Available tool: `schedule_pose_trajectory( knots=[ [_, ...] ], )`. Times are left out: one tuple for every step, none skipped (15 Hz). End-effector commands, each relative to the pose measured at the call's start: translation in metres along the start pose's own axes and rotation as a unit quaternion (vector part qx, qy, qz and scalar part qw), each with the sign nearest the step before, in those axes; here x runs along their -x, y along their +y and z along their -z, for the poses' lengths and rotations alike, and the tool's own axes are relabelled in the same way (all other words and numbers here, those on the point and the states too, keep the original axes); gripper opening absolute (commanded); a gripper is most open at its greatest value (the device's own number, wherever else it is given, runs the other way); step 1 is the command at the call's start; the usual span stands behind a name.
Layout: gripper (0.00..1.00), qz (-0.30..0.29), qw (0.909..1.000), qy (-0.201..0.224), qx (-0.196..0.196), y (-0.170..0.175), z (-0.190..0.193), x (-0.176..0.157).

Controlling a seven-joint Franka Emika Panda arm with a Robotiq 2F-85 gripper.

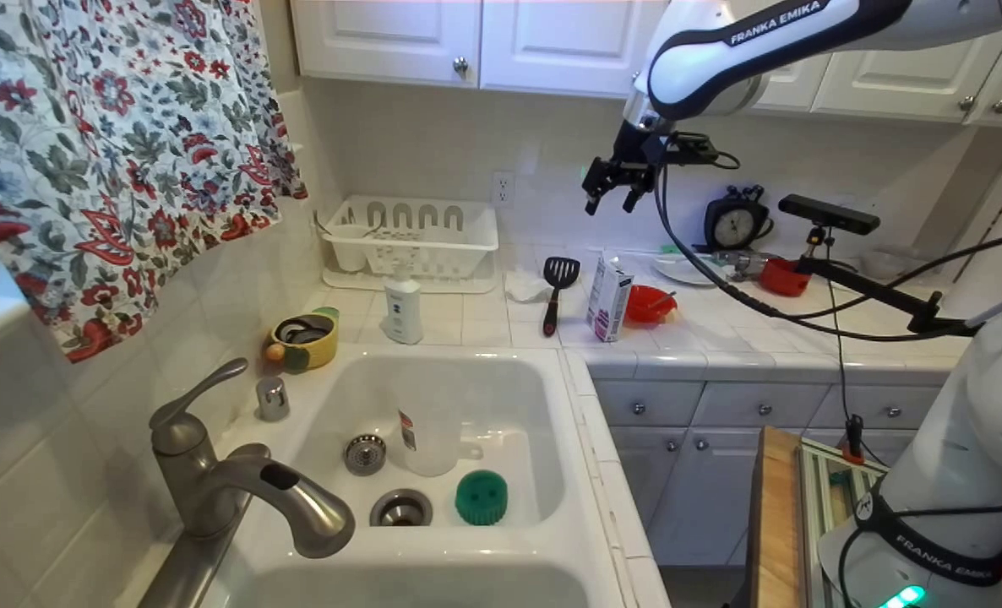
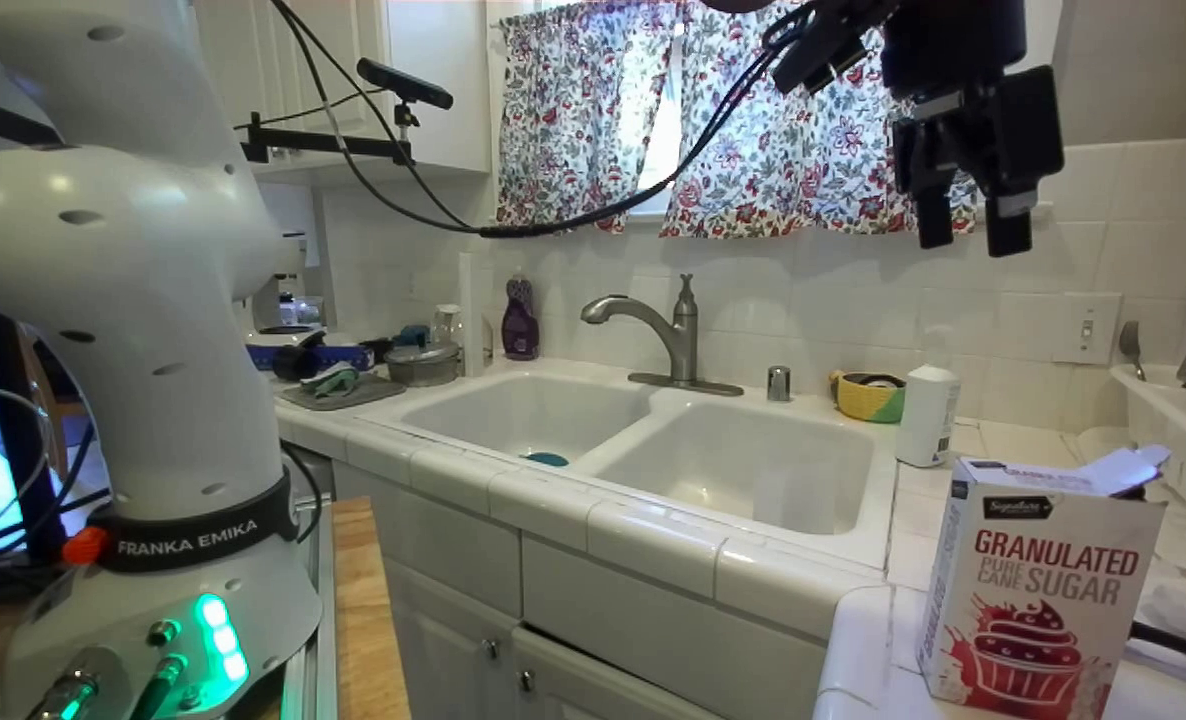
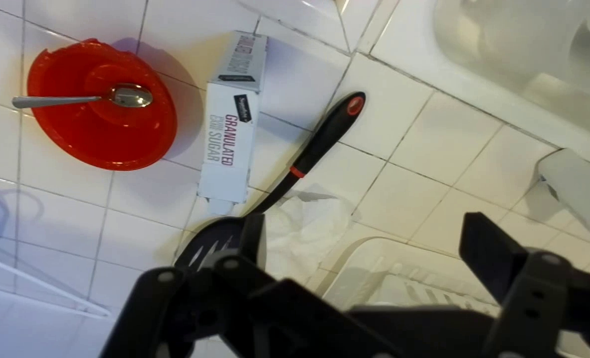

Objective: Pour some granulated sugar inside the sink on the right.

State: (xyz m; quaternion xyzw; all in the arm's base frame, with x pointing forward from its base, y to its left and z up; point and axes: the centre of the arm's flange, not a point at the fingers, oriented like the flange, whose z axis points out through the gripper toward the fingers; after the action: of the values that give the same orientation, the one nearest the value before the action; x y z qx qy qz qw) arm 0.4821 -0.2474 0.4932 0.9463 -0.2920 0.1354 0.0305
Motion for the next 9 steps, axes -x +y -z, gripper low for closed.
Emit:
schedule_pose_trajectory(
  knots=[
    [1.00,-0.007,0.9995,-0.026,0.013,0.019,-0.012,-0.012],
    [1.00,-0.008,0.9991,-0.039,0.014,0.024,-0.017,-0.010],
    [1.00,-0.009,0.9988,-0.047,0.010,0.028,-0.022,-0.007],
    [1.00,-0.009,0.9985,-0.053,0.003,0.031,-0.029,-0.004],
    [1.00,-0.010,0.9985,-0.053,-0.002,0.032,-0.034,-0.001],
    [1.00,-0.009,0.9988,-0.047,-0.004,0.034,-0.042,0.001],
    [1.00,-0.012,0.9990,-0.044,-0.005,0.036,-0.050,0.002],
    [1.00,-0.015,0.9992,-0.036,0.003,0.037,-0.057,0.002],
    [1.00,-0.014,0.9989,-0.045,0.007,0.032,-0.042,0.002]
  ],
)
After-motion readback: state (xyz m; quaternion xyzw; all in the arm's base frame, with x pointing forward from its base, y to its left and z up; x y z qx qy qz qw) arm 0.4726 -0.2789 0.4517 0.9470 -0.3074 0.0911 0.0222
